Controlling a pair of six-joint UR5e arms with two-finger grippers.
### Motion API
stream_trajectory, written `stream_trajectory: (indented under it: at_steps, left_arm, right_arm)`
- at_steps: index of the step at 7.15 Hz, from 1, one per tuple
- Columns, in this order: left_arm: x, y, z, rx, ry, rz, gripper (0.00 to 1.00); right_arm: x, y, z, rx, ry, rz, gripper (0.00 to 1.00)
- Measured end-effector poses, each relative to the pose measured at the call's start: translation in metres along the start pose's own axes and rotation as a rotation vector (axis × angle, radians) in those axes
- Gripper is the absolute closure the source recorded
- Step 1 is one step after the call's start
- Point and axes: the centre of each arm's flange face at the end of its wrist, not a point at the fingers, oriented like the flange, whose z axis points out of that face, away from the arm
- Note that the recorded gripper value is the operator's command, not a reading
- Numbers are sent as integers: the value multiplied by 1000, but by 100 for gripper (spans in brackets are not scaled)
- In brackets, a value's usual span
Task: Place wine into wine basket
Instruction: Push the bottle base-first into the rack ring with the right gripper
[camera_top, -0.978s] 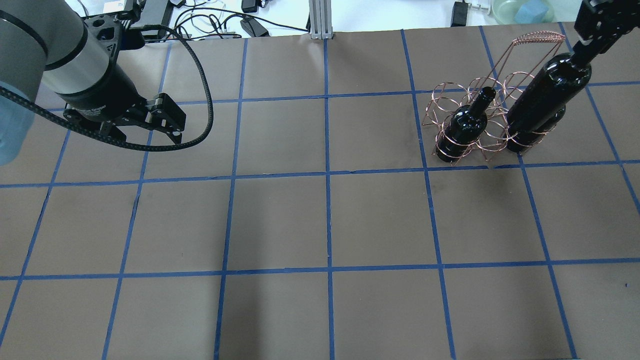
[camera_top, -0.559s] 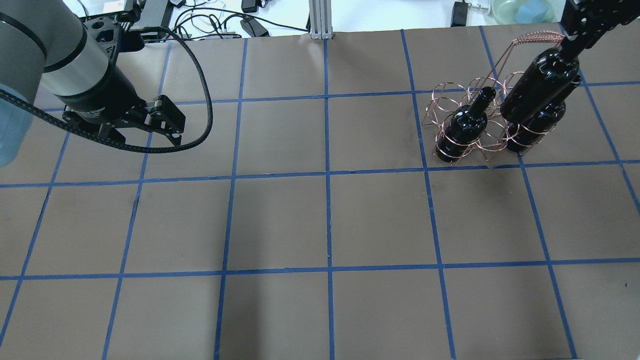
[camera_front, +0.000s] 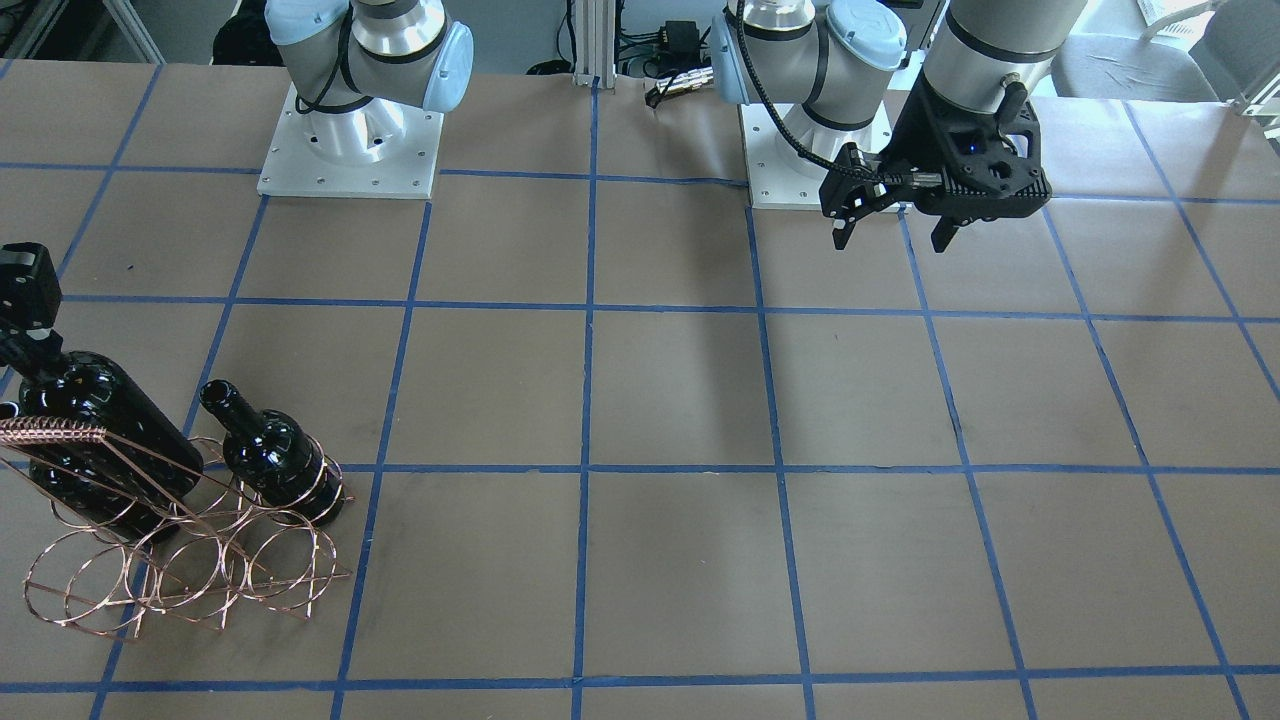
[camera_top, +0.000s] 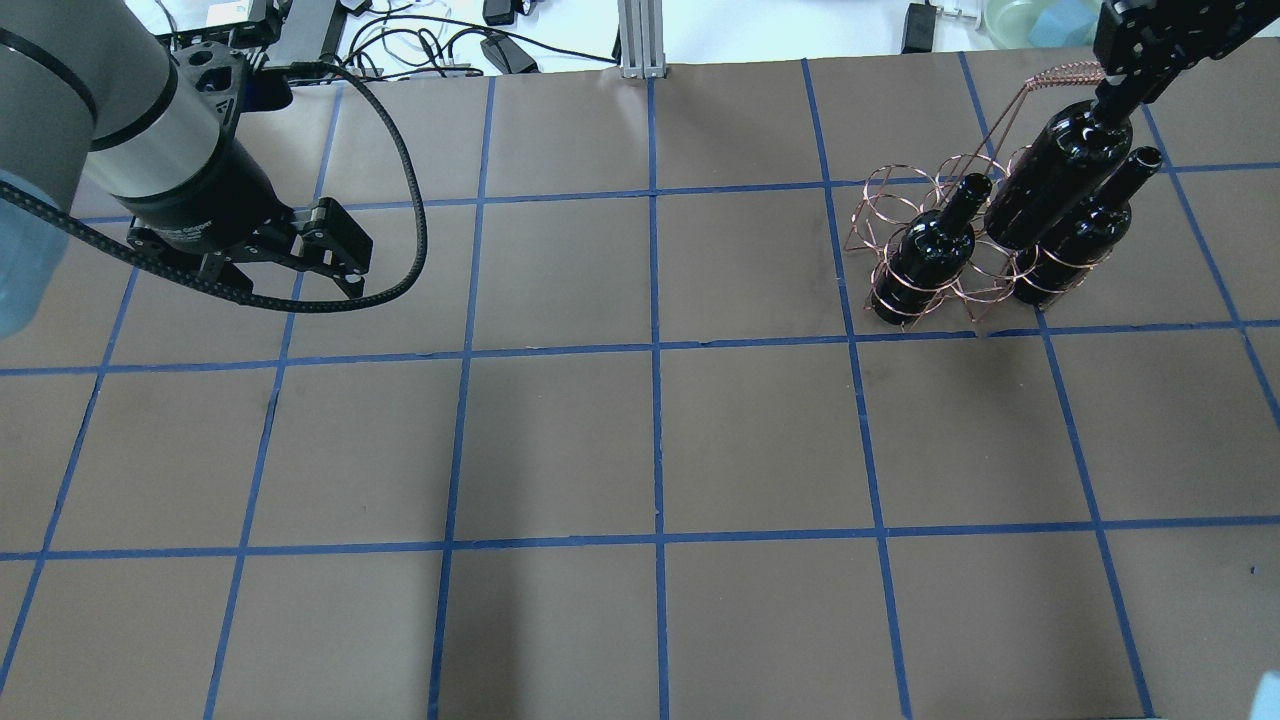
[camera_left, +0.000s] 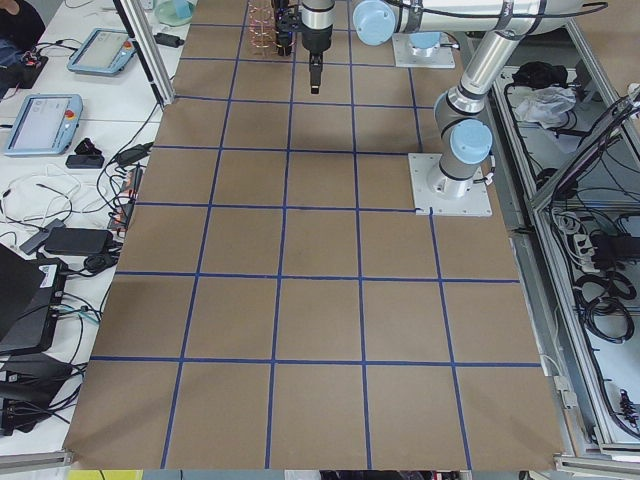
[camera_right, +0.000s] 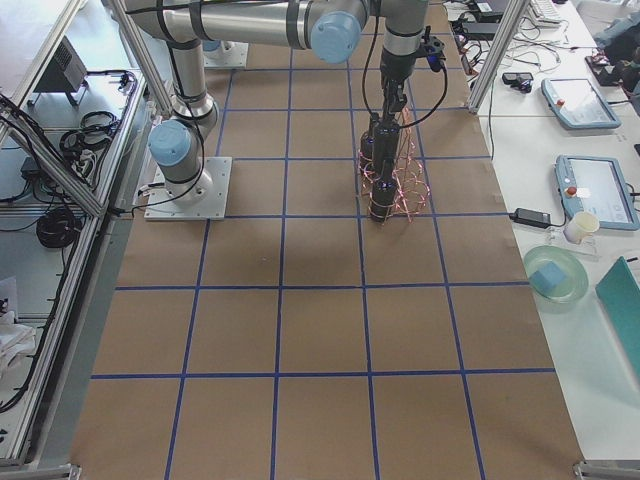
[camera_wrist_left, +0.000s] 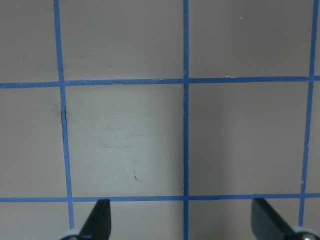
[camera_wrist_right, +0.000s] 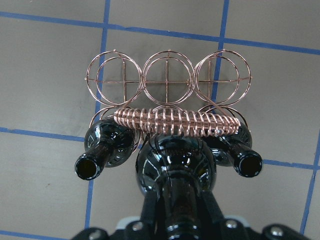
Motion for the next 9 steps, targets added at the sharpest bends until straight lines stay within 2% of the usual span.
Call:
stream_trajectory:
  at_steps: [9]
  left_arm:
    - [-2, 5, 5, -27, 0, 23, 0]
  right_arm:
    - [3, -14, 34, -20, -9, -2, 100]
